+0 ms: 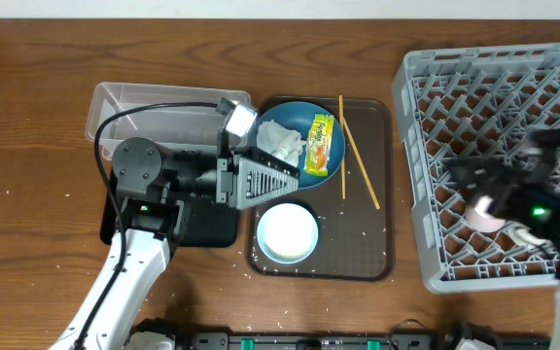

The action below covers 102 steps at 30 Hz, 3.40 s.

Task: Sort waste into correct bins and load items into the dishwasher rack
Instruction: 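Grasp the light-blue rice bowl with the left gripper, then tip the rice bowl over the black tray to pour out the rice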

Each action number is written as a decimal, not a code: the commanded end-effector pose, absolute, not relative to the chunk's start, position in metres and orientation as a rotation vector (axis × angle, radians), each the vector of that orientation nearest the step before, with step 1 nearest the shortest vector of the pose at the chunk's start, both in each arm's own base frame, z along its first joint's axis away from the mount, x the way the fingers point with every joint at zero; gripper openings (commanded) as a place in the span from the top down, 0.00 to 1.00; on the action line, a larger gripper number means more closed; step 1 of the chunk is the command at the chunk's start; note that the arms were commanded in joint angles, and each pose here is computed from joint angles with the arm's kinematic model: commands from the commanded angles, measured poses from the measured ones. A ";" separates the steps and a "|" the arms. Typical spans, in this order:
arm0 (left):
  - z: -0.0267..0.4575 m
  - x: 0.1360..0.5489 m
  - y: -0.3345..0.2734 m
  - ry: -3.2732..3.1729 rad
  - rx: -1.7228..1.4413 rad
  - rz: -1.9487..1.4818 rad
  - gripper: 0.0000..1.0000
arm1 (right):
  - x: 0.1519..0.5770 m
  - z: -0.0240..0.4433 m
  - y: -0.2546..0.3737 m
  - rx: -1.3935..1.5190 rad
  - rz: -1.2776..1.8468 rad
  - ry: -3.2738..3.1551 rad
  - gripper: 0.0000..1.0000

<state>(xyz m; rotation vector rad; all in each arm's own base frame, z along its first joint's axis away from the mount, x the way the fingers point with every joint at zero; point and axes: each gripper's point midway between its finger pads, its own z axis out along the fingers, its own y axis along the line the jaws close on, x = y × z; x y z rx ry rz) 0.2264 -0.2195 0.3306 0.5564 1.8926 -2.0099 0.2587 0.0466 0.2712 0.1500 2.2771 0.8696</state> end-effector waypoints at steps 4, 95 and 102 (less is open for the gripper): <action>0.335 0.261 -0.220 1.871 0.268 -1.971 0.27 | 0.262 0.259 0.051 0.189 0.591 2.372 0.17; 0.204 0.302 -0.084 2.085 -0.229 -1.949 0.94 | 0.276 0.221 0.066 0.247 0.663 2.534 0.11; 0.192 0.296 -0.076 2.062 -0.233 -1.915 0.94 | 0.274 0.220 0.066 0.249 0.663 2.542 0.11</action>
